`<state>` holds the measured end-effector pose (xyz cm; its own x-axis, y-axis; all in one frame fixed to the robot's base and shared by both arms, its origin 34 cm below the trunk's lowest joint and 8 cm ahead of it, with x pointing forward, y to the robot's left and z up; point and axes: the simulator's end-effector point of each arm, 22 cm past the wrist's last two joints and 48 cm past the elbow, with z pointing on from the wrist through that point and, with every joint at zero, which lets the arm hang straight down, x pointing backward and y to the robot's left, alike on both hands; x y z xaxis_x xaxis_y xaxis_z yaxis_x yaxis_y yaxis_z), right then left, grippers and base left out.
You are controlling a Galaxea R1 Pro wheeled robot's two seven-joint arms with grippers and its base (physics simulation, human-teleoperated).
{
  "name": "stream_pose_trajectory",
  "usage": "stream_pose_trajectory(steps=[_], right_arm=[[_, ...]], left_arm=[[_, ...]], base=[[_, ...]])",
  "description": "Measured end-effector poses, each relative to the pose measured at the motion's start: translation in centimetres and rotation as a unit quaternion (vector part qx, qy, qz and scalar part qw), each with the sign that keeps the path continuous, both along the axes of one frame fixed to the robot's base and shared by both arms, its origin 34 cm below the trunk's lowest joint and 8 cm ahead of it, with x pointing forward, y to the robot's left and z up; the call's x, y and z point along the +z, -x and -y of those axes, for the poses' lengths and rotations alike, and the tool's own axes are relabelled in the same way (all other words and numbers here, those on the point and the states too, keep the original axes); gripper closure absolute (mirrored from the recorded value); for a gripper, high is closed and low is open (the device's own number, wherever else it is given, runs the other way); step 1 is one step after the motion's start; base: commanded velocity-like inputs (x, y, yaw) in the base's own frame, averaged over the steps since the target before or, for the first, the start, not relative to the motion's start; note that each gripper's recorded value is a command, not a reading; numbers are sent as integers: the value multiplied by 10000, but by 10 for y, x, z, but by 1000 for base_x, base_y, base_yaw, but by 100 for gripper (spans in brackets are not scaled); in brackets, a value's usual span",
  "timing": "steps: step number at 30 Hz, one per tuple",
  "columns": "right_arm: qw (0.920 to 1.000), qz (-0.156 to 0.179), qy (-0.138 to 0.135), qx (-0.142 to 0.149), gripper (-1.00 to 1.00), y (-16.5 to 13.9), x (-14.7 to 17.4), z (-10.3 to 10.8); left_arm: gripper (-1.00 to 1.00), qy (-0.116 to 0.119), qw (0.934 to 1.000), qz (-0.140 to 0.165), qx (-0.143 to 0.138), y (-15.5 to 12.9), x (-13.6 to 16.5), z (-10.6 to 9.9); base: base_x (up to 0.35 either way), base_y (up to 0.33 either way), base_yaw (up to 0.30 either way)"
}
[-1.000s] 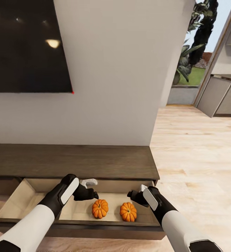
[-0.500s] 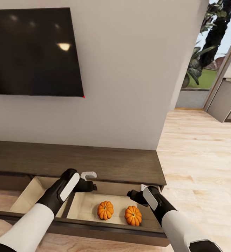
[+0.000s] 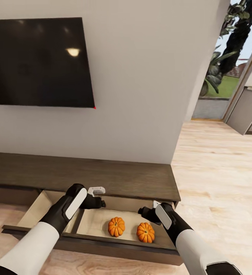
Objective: Place each of the two pumpkins and all three candles from the living room inside a cabinet in the living room (use any cabinet), then make sure every cabinet is closed, and position the cauldron so it is next to a table in the living room.
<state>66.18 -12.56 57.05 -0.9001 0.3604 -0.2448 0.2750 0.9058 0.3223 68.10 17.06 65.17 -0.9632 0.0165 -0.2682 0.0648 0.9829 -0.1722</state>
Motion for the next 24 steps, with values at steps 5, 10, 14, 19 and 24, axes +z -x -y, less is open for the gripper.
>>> stream_pose_trajectory(steps=[5, 10, 14, 19, 24], right_arm=[[10000, 5, -13, 12, -100, 0, 10, -3], [10000, 5, -15, 14, -100, -1, 19, -3], [10000, 7, -12, 22, -100, -1, 26, -4], [10000, 8, -9, 31, -100, -2, 31, -4], [10000, 6, -11, 31, -100, -1, 31, -4]], left_arm=[[-100, 1, 10000, 1, 1, 0, 9, 0], [-100, 3, 10000, 1, 4, -1, 18, 0], [-100, 3, 10000, 1, 5, -1, 25, 0], [-100, 3, 10000, 0, 5, -2, 30, 0], [-100, 0, 10000, 0, 7, -2, 30, -1]], base=[[-81, 0, 251], [-14, 0, 280], [-3, 0, 285], [-1, 0, 287], [0, 0, 287]])
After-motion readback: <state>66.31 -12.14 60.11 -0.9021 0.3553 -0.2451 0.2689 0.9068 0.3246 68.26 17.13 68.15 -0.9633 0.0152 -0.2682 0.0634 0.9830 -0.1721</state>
